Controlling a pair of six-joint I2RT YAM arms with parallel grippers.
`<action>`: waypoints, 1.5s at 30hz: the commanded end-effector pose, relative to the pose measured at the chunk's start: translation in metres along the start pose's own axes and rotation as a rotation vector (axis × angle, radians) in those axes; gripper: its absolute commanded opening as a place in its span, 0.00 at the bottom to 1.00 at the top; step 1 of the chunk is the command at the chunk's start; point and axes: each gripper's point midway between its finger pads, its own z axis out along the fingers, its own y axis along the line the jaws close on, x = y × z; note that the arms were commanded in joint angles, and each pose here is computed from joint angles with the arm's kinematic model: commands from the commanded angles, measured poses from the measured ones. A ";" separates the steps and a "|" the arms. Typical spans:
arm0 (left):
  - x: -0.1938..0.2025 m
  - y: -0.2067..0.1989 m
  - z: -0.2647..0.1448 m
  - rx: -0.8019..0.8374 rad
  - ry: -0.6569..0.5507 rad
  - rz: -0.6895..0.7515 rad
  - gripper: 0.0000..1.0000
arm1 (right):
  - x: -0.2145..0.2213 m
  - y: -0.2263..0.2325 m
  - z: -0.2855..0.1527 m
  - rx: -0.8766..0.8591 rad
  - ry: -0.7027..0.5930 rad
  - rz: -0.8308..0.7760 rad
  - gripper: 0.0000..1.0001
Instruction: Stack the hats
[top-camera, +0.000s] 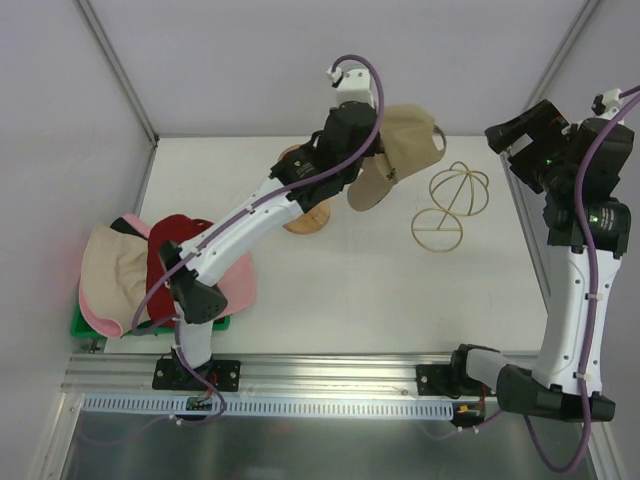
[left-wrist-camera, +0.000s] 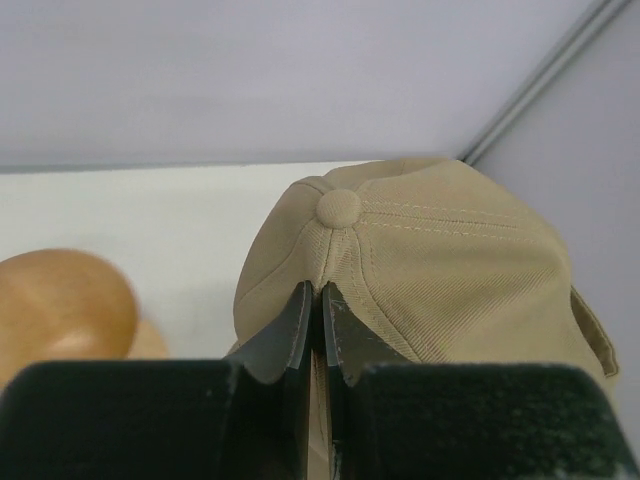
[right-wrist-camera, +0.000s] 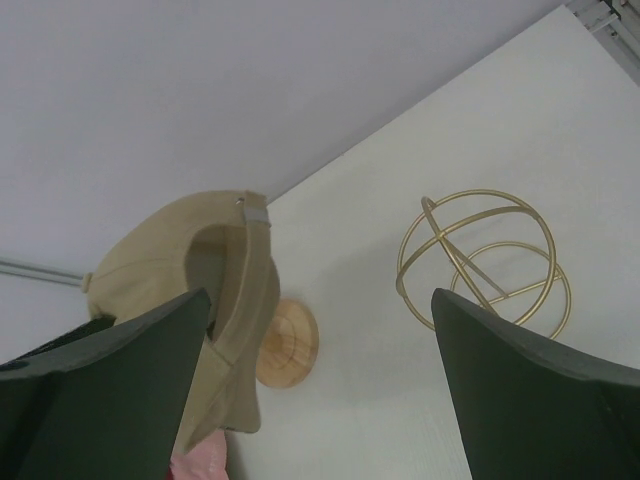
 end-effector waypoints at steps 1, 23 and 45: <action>-0.035 -0.055 0.016 0.164 -0.143 -0.061 0.00 | -0.009 0.002 -0.009 -0.019 -0.028 0.049 0.99; 0.131 -0.175 0.071 0.551 -0.001 0.123 0.00 | -0.003 -0.025 0.002 0.022 -0.076 0.107 0.99; 0.167 -0.150 0.044 0.513 0.046 0.196 0.48 | 0.040 -0.081 0.039 0.171 0.058 0.067 0.99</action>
